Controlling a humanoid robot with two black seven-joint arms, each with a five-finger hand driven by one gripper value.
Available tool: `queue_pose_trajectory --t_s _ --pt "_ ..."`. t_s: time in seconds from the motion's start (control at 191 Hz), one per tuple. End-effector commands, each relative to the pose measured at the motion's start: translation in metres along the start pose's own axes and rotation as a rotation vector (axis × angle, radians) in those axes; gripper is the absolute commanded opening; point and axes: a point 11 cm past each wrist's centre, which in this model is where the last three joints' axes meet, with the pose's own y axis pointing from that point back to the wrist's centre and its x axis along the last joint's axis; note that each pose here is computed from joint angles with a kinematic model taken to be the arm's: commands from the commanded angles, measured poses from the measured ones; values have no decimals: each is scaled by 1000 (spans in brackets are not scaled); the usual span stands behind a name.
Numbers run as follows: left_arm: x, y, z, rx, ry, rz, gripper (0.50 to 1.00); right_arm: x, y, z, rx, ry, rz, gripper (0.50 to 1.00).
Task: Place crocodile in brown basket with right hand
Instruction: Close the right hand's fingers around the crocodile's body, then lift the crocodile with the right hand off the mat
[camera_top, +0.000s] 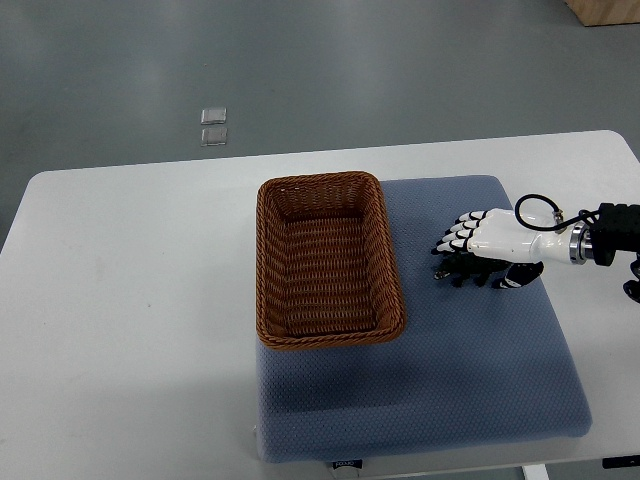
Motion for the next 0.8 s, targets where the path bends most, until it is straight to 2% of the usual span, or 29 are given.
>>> queue_pose_trajectory --t_s 0.0,0.147,0.225,0.325,0.571,0.608,0.66,0.665,0.713,0.796 --pt "0 0 0 0 0 0 1000 0 -3 -2 7 7 -4 921" --pt "0 0 0 0 0 0 1000 3 -3 -2 10 27 -10 895" --pt "0 0 0 0 0 0 1000 2 -4 -2 7 24 -13 813" --pt "0 0 0 0 0 0 1000 4 -6 -2 6 25 -11 750" --pt "0 0 0 0 0 0 1000 9 -10 -4 12 25 -1 719" --pt "0 0 0 0 0 0 1000 9 -10 -4 12 25 -1 695" --pt "0 0 0 0 0 0 1000 9 -10 -4 12 25 -1 695" --pt "0 0 0 0 0 0 1000 9 -10 -3 10 25 -2 670" --pt "0 0 0 0 0 0 1000 9 -10 -3 10 25 -2 652" --pt "0 0 0 0 0 0 1000 9 -9 -3 9 27 -1 650"
